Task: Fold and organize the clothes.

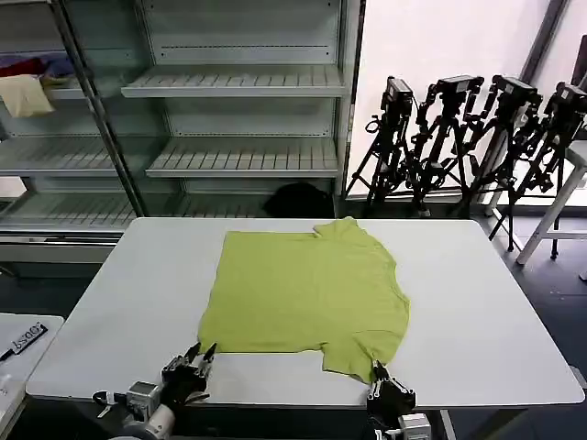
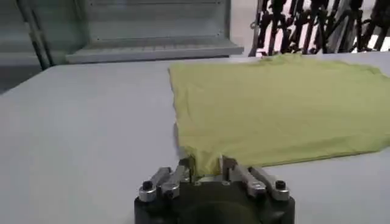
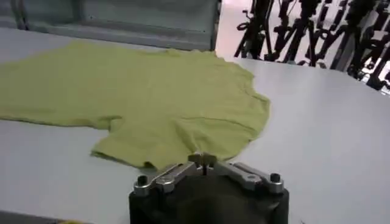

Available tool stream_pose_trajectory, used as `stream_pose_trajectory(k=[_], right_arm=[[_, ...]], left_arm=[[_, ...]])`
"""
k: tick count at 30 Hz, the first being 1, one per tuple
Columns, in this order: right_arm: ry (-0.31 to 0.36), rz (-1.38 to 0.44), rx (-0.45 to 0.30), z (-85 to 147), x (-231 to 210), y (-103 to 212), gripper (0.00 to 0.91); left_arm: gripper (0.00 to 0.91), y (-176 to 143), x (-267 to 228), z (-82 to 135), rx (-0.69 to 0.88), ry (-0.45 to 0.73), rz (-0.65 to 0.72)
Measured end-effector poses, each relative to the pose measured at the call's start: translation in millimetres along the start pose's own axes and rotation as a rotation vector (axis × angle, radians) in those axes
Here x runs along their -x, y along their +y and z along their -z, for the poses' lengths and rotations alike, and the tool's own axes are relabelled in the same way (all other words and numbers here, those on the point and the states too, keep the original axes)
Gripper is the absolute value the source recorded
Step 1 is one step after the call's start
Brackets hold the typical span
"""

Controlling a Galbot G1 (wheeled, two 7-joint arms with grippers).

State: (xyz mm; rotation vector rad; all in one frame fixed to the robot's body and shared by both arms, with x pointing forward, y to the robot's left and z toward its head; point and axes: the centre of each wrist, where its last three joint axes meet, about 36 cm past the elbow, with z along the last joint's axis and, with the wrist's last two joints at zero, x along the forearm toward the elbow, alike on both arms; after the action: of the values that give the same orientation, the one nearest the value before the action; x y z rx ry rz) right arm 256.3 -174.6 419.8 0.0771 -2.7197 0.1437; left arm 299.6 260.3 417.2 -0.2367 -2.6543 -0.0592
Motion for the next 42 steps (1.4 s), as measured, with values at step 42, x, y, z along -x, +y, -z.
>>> stream_pose_trajectory(k=[42], right_arm=[[-0.228, -0.055, 0.008, 65, 128, -18, 0.0]], left_arm=[[0.0, 12, 74, 62, -0.072, -0.14, 0.052]])
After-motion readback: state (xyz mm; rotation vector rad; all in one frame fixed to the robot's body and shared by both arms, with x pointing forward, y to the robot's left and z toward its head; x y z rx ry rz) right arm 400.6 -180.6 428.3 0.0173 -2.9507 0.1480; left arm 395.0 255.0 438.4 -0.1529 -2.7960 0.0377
